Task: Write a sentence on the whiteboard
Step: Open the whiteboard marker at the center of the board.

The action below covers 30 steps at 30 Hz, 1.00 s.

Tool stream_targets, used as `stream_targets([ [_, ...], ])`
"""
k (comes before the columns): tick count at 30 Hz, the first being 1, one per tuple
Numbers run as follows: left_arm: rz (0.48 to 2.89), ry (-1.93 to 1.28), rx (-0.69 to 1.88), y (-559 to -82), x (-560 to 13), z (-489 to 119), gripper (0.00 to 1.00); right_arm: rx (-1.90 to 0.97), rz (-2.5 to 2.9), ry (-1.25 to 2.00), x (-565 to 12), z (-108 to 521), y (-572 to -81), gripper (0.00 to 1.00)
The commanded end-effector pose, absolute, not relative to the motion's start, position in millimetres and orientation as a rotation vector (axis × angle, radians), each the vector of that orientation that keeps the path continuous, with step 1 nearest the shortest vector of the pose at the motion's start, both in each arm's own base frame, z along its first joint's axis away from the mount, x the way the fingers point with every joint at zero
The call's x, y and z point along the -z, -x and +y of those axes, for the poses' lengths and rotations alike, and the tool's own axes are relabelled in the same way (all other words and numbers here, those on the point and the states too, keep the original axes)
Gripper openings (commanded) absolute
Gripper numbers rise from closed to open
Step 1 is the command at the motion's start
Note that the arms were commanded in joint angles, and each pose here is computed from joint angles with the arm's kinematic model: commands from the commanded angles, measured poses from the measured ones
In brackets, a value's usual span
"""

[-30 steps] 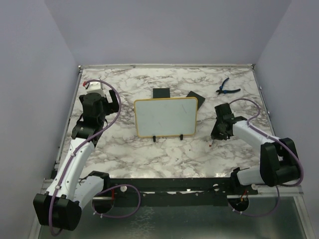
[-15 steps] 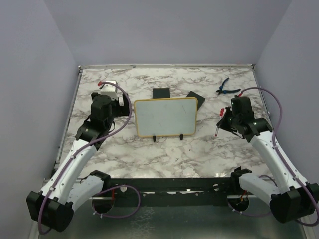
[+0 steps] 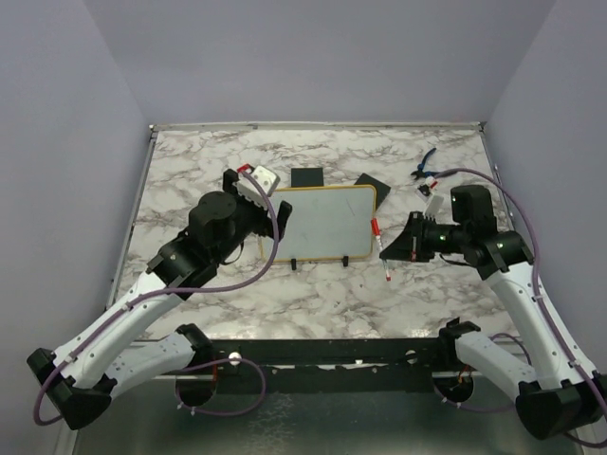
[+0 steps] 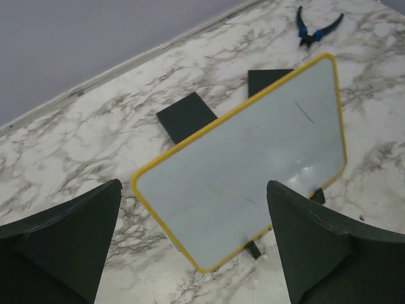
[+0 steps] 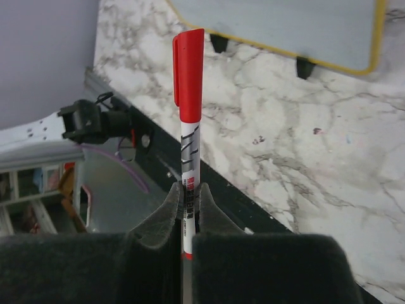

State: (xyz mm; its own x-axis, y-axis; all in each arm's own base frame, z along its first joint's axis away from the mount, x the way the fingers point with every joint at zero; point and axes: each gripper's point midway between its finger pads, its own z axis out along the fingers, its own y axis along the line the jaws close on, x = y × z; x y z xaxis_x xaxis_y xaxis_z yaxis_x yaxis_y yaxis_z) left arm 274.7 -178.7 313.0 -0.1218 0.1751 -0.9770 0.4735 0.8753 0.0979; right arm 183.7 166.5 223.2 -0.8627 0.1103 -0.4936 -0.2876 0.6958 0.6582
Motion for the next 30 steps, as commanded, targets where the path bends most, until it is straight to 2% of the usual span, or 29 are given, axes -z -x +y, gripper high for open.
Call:
stream_targets([
  [1, 1.625, -0.829, 0.389, -234.1, -295.4, -225.5, 0.99, -1.412, 2.394, 0.327, -239.3, 192.4, -143.5, 0.0],
  [6, 1.551, -1.112, 0.431, -187.0, -256.3, -267.9, 0.99, -1.621, 2.469, 0.327, -221.1, 201.8, -128.9, 0.0],
  [11, 1.438, -1.287, 0.413, -151.6, -234.6, -292.7, 0.99, -1.707, 2.568, 0.341, -201.7, 208.9, -119.4, 0.0],
  [17, 1.353, -1.48, 0.31, -119.8, -198.9, -307.1, 0.99, -1.809, 2.655, 0.418, -194.1, 226.1, -105.6, 0.0],
  [22, 1.281, -1.53, 0.272, -106.0, -192.5, -313.6, 0.99, -1.885, 2.72, 0.511, -191.9, 239.4, -90.3, 0.0],
  [24, 1.273, -1.535, 0.275, -103.4, -190.6, -314.4, 0.95, -1.91, 2.741, 0.536, -190.9, 243.6, -85.4, 0.0],
  [30, 1.253, -1.559, 0.243, -99.2, -184.7, -313.8, 0.7, -1.952, 2.783, 0.622, -190.1, 252.7, -71.6, 0.0],
])
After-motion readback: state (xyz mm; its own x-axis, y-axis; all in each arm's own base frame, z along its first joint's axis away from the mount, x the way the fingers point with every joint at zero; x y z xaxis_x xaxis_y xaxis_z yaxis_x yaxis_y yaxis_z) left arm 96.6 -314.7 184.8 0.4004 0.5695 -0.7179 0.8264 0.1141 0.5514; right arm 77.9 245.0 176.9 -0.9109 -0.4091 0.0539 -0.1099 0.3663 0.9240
